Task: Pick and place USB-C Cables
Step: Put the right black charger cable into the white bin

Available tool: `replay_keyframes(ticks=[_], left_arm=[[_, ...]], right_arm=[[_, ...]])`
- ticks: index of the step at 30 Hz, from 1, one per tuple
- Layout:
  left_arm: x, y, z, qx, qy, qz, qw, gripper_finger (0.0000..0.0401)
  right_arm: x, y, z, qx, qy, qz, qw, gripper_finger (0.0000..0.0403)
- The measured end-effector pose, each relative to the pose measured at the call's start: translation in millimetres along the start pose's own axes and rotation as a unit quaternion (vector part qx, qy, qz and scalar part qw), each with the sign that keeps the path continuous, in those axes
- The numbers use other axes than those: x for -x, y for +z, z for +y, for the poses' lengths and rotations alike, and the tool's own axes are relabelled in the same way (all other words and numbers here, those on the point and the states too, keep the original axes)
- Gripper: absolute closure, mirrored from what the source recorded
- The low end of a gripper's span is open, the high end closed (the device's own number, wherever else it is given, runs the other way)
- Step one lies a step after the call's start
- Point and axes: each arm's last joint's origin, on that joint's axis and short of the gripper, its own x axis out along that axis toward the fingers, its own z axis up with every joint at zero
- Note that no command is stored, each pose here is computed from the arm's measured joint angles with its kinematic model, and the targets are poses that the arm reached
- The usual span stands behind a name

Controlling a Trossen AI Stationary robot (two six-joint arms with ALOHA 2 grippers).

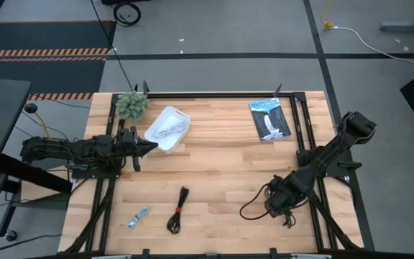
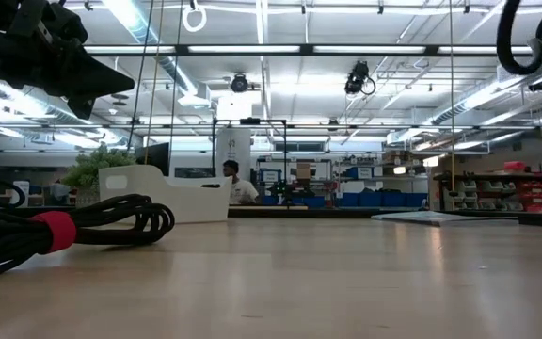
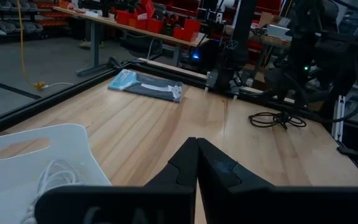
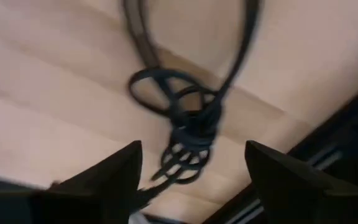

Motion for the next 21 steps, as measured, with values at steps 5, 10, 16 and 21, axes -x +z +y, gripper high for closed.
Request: replay_keyframes(ticks=[5, 10, 16, 21], left_arm=[[0, 0, 0, 0.000, 0.000, 0.000, 1.000, 0.0390], [0, 0, 0, 0.000, 0.000, 0.000, 1.000, 0.0390], [0, 0, 0, 0.000, 0.000, 0.000, 1.000, 0.0390], [0, 0, 0, 0.000, 0.000, 0.000, 1.000, 0.0390]], right_arm=[[-10, 0, -4, 0.008, 0.001, -0.001, 1.000, 0.0110], [-28, 0, -12, 0.002, 0.008, 0.000, 1.000, 0.0131], [-41, 4, -17, -0.004, 0.017, 0.005, 1.000, 0.0158], [-41, 4, -18, 0.006, 0.018, 0.002, 1.000, 0.0205]])
